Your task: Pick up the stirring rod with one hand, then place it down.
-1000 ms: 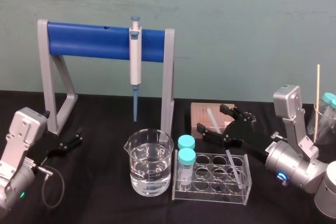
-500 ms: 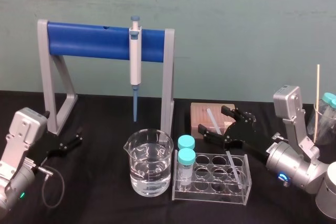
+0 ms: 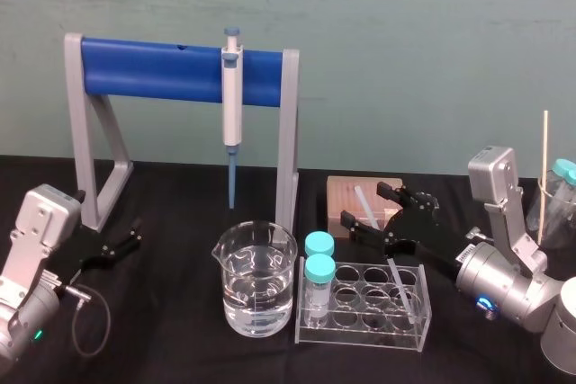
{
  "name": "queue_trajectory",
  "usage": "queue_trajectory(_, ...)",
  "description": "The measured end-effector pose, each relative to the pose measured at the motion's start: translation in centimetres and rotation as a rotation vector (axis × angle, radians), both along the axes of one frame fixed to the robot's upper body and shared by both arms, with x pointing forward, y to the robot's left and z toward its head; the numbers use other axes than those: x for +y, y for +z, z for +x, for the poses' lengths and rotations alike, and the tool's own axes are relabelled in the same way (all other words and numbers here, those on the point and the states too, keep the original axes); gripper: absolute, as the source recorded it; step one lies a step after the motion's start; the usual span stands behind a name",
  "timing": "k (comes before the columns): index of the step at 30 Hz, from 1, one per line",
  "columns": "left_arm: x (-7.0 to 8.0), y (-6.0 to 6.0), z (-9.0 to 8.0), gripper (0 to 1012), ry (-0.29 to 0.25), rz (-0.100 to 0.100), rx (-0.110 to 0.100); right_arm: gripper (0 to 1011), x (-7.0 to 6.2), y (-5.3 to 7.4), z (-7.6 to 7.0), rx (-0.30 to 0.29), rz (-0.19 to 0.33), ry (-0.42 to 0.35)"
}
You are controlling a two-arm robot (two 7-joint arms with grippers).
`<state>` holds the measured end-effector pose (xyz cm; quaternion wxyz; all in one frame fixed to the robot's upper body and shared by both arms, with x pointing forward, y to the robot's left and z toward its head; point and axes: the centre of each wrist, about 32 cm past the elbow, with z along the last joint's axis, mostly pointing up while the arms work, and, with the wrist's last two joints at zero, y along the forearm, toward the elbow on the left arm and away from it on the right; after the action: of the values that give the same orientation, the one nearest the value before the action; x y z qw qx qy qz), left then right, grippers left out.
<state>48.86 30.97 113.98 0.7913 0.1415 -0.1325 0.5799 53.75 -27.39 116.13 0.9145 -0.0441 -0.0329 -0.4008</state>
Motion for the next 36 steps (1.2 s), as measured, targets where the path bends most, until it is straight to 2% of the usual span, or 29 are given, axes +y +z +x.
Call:
queue_trajectory(5,0.00,0.00,0.00,1000,0.000,0.000,0.000,812,0.02,-0.01,0.00,0.000,0.000,0.000)
queue_trajectory(6,0.00,0.00,0.00,1000,0.000,0.000,0.000,751,0.01,-0.01,0.00,0.000,0.000,0.000)
queue_trajectory(10,0.00,0.00,0.00,1000,0.000,0.000,0.000,682,0.01,-0.01,0.00,0.000,0.000,0.000)
queue_trajectory(14,0.00,0.00,0.00,1000,0.000,0.000,0.000,512,0.01,-0.01,0.00,0.000,0.001,0.000)
queue_trajectory(21,0.00,0.00,0.00,1000,0.000,0.000,0.000,288,0.01,-0.01,0.00,0.000,0.001,0.000)
queue_trajectory(24,0.00,0.00,0.00,1000,0.000,0.000,0.000,221,0.02,-0.01,0.00,0.000,0.001,0.000)
queue_trajectory(26,0.00,0.00,0.00,1000,0.000,0.000,0.000,138,0.01,-0.01,0.00,0.000,0.001,0.000)
queue_trajectory(30,0.00,0.00,0.00,1000,0.000,0.000,0.000,67,0.01,-0.01,0.00,0.000,0.001,0.000)
queue_trajectory(36,0.00,0.00,0.00,1000,0.000,0.000,0.000,67,0.01,-0.01,0.00,0.000,0.001,0.000)
